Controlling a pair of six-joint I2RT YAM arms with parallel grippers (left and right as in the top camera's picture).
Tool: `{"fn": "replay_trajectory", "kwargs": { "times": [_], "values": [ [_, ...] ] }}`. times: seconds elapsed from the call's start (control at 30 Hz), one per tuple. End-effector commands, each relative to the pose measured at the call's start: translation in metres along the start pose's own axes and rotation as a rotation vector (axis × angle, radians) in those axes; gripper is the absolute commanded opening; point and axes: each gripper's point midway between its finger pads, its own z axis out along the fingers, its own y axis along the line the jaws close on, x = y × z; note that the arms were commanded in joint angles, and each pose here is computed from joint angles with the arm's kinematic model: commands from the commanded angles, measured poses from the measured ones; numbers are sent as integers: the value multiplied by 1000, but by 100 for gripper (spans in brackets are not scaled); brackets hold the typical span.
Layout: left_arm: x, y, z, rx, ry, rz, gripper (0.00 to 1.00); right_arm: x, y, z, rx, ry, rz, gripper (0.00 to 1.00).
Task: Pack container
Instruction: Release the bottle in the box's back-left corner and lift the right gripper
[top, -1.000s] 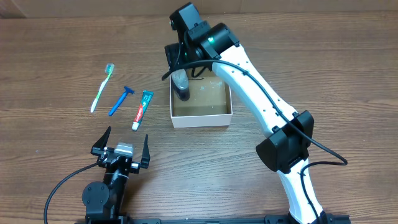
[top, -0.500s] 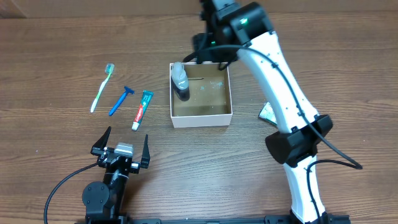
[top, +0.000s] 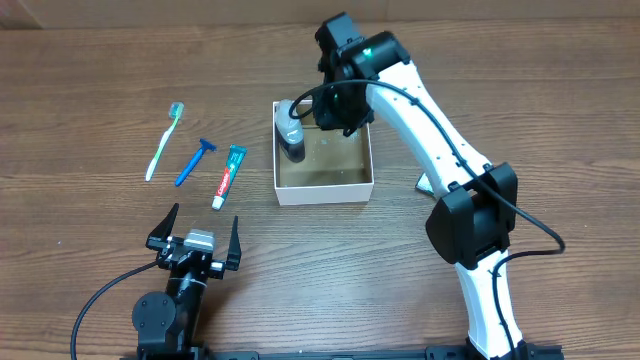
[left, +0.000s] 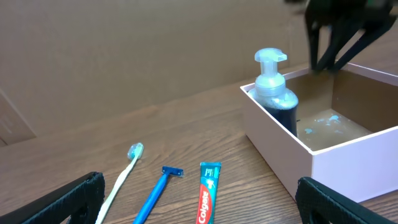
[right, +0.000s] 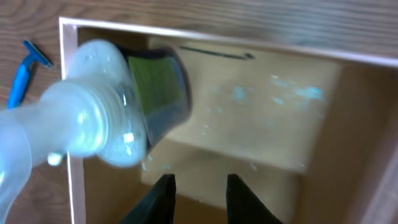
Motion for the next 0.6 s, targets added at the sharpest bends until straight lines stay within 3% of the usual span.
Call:
{"fn": "replay_trajectory", "kwargs": {
  "times": [0.0, 0.57],
  "values": [
    [0, 2, 0, -12, -3, 5, 100, 8, 8, 13, -71, 29, 18, 29],
    [0, 2, 0, -12, -3, 5, 100, 1, 40, 41, -124, -47, -5, 30]
  ]
}}
